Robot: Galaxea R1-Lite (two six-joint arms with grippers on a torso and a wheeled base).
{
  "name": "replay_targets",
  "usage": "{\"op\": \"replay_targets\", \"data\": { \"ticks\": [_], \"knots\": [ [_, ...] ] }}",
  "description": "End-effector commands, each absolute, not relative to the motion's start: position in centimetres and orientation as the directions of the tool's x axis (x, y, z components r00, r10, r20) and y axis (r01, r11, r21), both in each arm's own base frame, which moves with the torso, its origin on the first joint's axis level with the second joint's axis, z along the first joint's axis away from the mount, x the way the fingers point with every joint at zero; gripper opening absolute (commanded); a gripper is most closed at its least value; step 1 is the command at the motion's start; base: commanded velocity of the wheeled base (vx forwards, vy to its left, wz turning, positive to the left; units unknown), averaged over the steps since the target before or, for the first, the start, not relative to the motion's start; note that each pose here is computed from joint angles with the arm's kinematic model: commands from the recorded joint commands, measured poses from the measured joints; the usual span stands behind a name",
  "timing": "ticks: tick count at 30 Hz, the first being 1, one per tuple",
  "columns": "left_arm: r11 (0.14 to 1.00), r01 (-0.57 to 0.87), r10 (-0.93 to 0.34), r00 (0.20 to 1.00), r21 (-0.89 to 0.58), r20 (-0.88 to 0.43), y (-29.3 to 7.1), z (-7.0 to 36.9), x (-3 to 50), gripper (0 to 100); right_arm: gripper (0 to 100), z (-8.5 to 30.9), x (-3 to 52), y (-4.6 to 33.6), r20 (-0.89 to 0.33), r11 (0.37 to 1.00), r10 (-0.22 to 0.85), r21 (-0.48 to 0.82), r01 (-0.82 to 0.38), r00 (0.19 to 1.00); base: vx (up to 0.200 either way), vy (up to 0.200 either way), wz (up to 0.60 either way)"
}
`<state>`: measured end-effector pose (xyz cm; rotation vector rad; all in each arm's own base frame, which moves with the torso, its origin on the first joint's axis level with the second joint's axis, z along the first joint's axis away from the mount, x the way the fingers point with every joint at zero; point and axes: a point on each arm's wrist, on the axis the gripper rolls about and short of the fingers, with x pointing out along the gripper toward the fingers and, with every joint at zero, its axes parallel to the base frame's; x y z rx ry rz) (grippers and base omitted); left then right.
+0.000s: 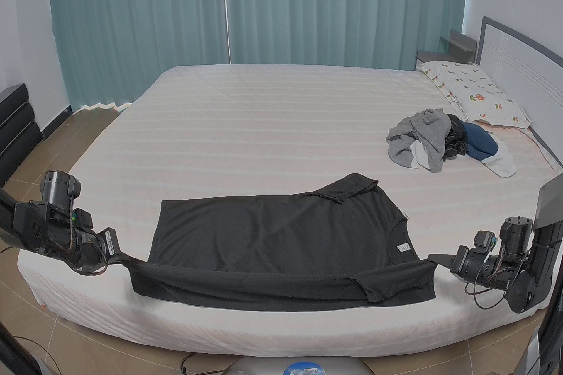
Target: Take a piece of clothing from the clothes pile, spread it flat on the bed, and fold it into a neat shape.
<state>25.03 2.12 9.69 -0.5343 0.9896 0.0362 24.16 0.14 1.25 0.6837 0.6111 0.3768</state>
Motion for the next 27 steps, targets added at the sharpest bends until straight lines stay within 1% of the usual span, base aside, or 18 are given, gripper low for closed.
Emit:
{"op": "replay_targets", "data": {
  "ticks": [1,4,6,8,15,22,27],
  "knots": [
    [0.877,-0.253,-0.198,0.584,-0.409,-0.787,2.3,10.7,24.4,0,0,2.3,23.1,0.1,-0.380,0.724,0.509,0.675,-0.145,0.772,0.000,0.000,0.00],
    [0.892,-0.238,-0.201,0.553,-0.385,-0.809,2.3,10.7,23.8,0,0,2.4,22.7,0.0,-0.382,0.727,0.505,0.671,-0.143,0.774,0.000,0.000,0.00],
    [0.904,-0.224,-0.208,0.513,-0.363,-0.833,2.2,10.4,23.4,0,0,2.9,22.3,-0.2,-0.372,0.727,0.504,0.670,-0.150,0.780,0.000,0.000,0.00],
    [0.906,-0.222,-0.210,0.502,-0.359,-0.839,2.2,10.3,23.4,0,0,3.3,22.1,-0.3,-0.359,0.724,0.504,0.671,-0.158,0.785,0.000,0.000,0.00],
    [0.909,-0.221,-0.209,0.493,-0.354,-0.844,2.2,10.1,23.4,0,0,4.0,21.1,-0.3,-0.347,0.717,0.519,0.674,-0.176,0.781,0.000,0.000,0.00],
    [0.912,-0.219,-0.213,0.473,-0.348,-0.855,2.2,9.9,23.4,0,0,3.7,21.1,-0.4,-0.358,0.719,0.513,0.676,-0.163,0.780,0.000,0.000,0.00],
    [0.908,-0.227,-0.222,0.450,-0.351,-0.865,2.3,9.0,24.4,0,0,3.4,21.5,-0.4,-0.365,0.722,0.514,0.672,-0.162,0.776,0.000,0.000,0.00]
  ]
}}
